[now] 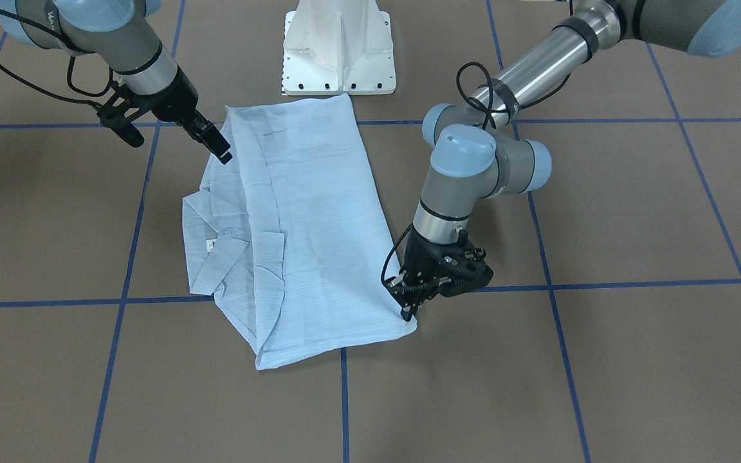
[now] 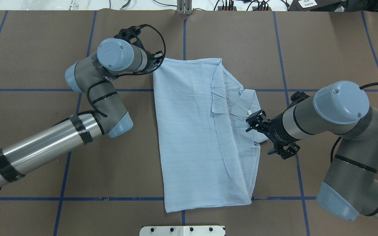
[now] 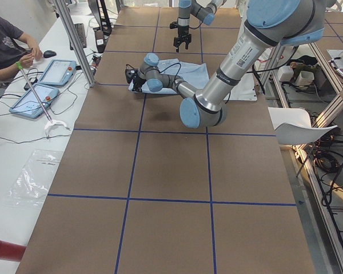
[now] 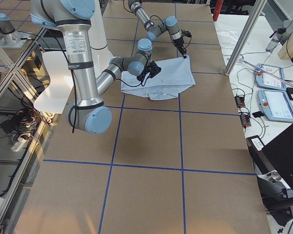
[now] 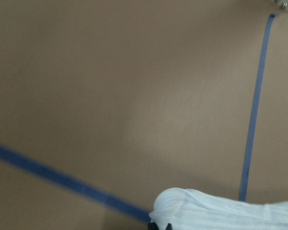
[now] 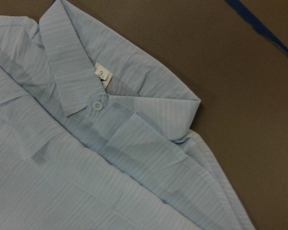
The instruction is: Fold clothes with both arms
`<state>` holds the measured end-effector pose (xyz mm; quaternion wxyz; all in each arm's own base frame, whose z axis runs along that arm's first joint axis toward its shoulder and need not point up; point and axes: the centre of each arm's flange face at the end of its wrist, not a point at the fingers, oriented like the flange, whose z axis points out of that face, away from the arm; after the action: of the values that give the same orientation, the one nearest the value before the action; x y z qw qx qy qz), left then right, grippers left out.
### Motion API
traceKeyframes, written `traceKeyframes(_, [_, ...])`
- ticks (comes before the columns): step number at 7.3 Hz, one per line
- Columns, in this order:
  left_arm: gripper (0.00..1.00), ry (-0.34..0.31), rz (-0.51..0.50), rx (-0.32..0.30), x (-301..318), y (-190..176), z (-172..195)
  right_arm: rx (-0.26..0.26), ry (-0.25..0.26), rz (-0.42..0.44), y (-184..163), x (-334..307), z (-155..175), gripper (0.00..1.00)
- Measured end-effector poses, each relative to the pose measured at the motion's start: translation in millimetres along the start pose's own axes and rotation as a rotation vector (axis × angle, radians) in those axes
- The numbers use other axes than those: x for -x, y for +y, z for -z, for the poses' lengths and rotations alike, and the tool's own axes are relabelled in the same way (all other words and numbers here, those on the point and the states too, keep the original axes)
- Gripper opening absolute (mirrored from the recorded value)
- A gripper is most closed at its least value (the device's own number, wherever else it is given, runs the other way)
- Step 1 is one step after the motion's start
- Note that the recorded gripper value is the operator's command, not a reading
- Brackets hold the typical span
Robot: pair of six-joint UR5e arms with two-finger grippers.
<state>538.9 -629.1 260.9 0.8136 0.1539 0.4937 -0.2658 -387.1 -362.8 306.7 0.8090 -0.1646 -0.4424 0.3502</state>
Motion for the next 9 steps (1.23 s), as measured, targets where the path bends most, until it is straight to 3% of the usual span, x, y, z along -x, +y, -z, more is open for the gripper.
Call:
traceKeyframes(3, [0.00, 0.003, -0.046, -0.034, -11, -38, -39, -0.016, -0.011, 0.004, 0, 2, 0, 1.00])
traceKeyframes(4, [0.42, -0.005, -0.053, -0.034, -9, -40, -47, -0.020, -0.014, 0.006, 1, 3, -1, 1.00])
traceKeyframes(5, [0.76, -0.009, -0.066, -0.034, -8, -41, -51, -0.019, -0.017, 0.011, 5, 6, -2, 1.00])
traceKeyframes(7, [0.81, -0.005, -0.125, -0.046, 3, -71, -41, -0.019, -0.046, 0.045, 26, 21, -6, 1.00])
traceKeyframes(9, [0.81, 0.083, -0.166, -0.010, 61, -76, 16, -0.042, -0.062, 0.152, 68, 39, -35, 1.00])
